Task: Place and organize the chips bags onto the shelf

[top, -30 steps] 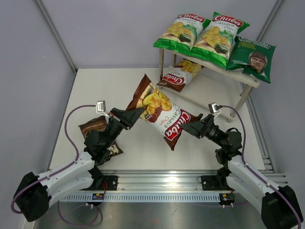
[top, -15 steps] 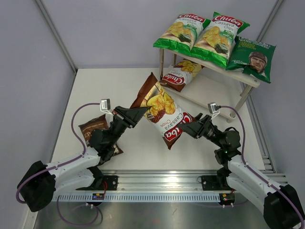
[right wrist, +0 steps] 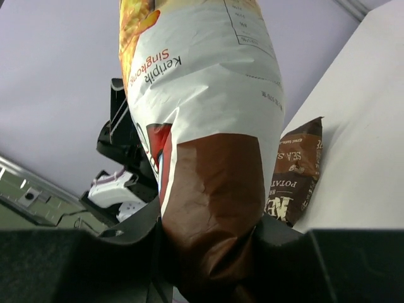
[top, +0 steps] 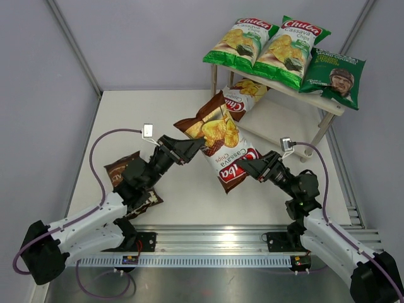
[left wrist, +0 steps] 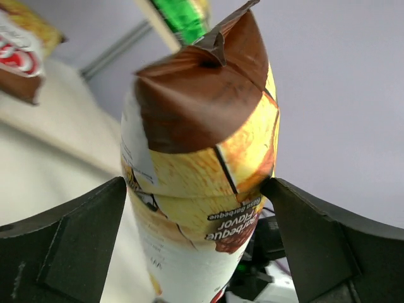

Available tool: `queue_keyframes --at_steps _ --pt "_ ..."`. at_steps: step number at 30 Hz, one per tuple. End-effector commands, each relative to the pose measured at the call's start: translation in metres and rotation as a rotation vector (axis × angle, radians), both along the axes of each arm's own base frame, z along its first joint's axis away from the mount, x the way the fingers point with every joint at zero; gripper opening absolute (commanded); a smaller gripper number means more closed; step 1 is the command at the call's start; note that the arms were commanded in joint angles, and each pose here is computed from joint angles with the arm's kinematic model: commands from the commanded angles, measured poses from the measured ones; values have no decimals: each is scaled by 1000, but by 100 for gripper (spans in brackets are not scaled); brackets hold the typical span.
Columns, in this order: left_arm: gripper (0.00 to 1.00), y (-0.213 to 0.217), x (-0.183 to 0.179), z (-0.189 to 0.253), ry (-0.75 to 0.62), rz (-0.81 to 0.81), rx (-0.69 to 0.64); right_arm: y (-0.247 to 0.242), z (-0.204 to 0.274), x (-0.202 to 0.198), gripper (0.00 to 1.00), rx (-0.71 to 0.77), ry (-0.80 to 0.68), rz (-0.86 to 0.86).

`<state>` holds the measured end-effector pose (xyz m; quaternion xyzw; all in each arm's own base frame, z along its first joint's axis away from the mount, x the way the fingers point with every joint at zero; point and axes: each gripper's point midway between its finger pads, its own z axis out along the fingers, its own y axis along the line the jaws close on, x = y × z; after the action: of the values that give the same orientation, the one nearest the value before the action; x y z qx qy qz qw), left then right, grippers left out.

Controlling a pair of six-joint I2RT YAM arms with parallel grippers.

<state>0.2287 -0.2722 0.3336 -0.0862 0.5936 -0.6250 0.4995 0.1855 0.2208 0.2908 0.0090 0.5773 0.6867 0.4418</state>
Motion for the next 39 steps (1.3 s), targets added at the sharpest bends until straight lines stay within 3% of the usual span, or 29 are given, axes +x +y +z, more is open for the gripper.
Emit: queue_keyframes --at_steps 1,8,14,23,28,31,35,39 --pt "99 17 13 -36 68 134 254 -8 13 -1 27 57 -18 -55" --pt "99 89 15 -65 157 399 530 -46 -22 33 24 109 234 -331" --pt "99 133 -1 -51 129 492 630 -85 -53 49 22 257 436 -530" --pt "99 178 -25 -40 93 577 696 -117 -44 59 22 323 439 -704" --pt "99 184 -33 -43 96 549 768 -140 -54 70 22 393 480 -838" --pt "99 169 -44 -36 48 427 816 -149 -46 79 21 395 455 -906" --pt "99 163 -53 -46 32 307 975 -160 -46 96 23 405 462 -1016" --pt "99 168 -51 -58 22 314 1034 -162 -56 117 23 440 502 -1081"
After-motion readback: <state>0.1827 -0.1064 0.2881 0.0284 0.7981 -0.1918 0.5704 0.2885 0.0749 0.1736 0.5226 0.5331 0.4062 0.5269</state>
